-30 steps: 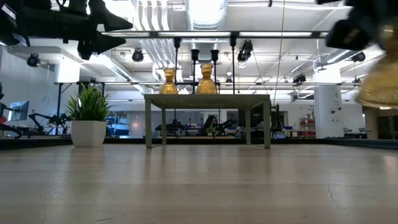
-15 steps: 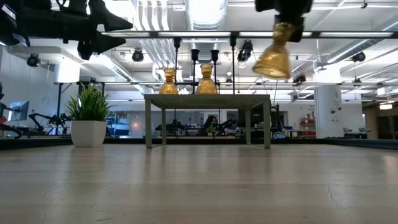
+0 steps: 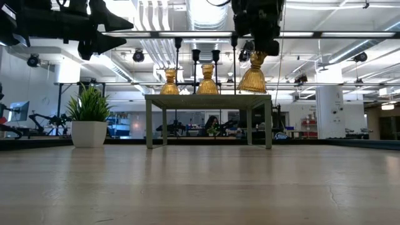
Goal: Pick & Place candle stick holders
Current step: Put the orange glass candle holder on the shelf aligned with the other orange glass candle holders
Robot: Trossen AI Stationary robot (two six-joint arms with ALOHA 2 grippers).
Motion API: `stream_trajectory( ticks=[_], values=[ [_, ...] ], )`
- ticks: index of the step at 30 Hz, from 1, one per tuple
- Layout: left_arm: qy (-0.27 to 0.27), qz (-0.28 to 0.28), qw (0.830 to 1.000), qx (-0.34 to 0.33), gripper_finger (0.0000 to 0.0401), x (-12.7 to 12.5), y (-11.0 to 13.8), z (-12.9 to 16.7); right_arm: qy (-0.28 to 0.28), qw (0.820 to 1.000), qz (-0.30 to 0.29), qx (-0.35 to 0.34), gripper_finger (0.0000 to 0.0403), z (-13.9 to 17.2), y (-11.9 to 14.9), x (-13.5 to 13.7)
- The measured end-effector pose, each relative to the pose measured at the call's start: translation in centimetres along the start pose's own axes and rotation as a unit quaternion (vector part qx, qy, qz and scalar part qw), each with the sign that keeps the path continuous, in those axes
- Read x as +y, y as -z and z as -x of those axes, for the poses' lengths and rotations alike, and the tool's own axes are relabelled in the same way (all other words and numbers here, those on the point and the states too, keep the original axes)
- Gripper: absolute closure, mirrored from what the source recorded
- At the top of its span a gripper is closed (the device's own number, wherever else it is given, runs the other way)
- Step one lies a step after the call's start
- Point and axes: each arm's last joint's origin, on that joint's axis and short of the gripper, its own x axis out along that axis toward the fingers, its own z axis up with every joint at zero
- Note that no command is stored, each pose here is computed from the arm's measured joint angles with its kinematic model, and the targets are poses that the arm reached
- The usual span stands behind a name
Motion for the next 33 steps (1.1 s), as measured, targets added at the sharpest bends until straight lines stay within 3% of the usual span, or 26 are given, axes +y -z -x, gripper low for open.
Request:
stream_trajectory(
  ticks=[14, 33],
  values=[
    [0.0, 0.0, 1.0, 0.0, 0.0075, 0.0, 0.0, 0.0, 0.057, 0.998, -0.007, -0.004, 0.0383, 3.4, -4.6, -3.5],
    [0.0, 0.0, 1.0, 0.0, 0.0075, 0.0, 0.0, 0.0, 0.065, 0.997, -0.031, 0.025, 0.0383, 1.1, -6.6, -5.7]
  ],
)
